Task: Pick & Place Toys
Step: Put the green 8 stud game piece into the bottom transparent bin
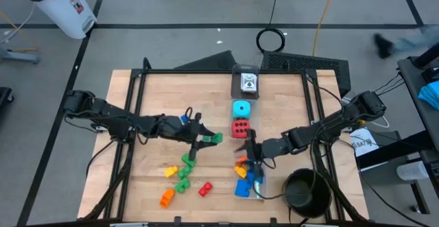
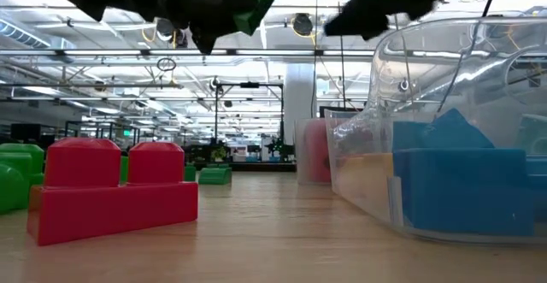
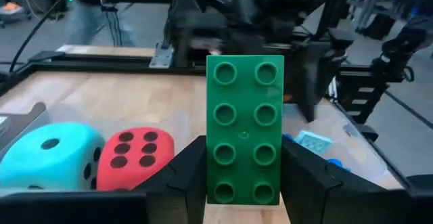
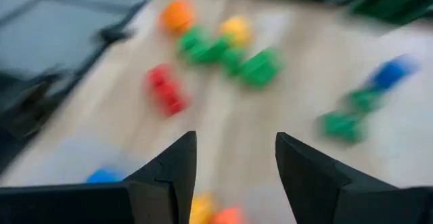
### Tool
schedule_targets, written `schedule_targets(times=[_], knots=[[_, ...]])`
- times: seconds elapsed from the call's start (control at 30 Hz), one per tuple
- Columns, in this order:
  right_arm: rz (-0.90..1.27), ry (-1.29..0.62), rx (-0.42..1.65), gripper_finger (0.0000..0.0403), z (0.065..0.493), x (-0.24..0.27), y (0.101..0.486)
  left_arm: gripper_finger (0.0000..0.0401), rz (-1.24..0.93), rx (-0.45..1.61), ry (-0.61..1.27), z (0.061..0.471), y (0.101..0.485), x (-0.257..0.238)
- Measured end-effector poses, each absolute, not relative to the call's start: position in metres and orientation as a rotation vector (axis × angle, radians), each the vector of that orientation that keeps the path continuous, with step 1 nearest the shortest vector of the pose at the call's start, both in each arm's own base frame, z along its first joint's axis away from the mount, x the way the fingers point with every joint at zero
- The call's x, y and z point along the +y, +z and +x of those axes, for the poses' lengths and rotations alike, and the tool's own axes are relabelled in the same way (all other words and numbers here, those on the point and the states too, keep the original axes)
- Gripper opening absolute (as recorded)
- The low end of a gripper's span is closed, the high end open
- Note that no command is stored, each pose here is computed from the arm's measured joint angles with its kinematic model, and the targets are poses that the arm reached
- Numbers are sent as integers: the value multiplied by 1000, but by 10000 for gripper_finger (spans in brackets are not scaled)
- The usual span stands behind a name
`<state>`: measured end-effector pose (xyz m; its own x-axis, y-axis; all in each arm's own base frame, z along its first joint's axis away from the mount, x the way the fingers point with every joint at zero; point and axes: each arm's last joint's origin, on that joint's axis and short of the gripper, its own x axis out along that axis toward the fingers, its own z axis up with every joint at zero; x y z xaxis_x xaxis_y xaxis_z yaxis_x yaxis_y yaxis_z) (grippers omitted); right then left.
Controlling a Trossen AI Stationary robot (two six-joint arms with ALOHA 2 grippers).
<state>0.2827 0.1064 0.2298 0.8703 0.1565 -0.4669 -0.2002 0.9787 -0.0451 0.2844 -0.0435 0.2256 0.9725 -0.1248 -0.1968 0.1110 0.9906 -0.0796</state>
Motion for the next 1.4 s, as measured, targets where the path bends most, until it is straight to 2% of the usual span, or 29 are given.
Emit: schedule_targets(times=[0.1, 0.2, 0.47, 0.6, 0.7, 0.93, 1.23, 1.4], knots=[[-109, 49, 366, 174, 295, 101, 232, 143, -52, 185, -124, 284, 227, -48], [-125, 12, 260, 192, 309, 93, 233, 143, -35, 181, -109, 285, 226, -51], [-99, -80, 151, 311, 323, 66, 237, 143, -2, 179, -118, 283, 226, -58], [-28, -90, 102, 346, 325, 60, 241, 143, -2, 172, -119, 283, 227, -58], [2, -23, 75, 348, 328, 61, 240, 143, -4, 154, -121, 283, 229, -59], [6, 48, 76, 315, 333, 66, 231, 143, -2, 166, -150, 283, 227, -60], [85, 293, 136, 303, 332, 74, 228, 143, 16, 163, -236, 282, 227, -67], [37, 239, 63, 304, 332, 75, 234, 143, 16, 159, -224, 282, 228, -66]])
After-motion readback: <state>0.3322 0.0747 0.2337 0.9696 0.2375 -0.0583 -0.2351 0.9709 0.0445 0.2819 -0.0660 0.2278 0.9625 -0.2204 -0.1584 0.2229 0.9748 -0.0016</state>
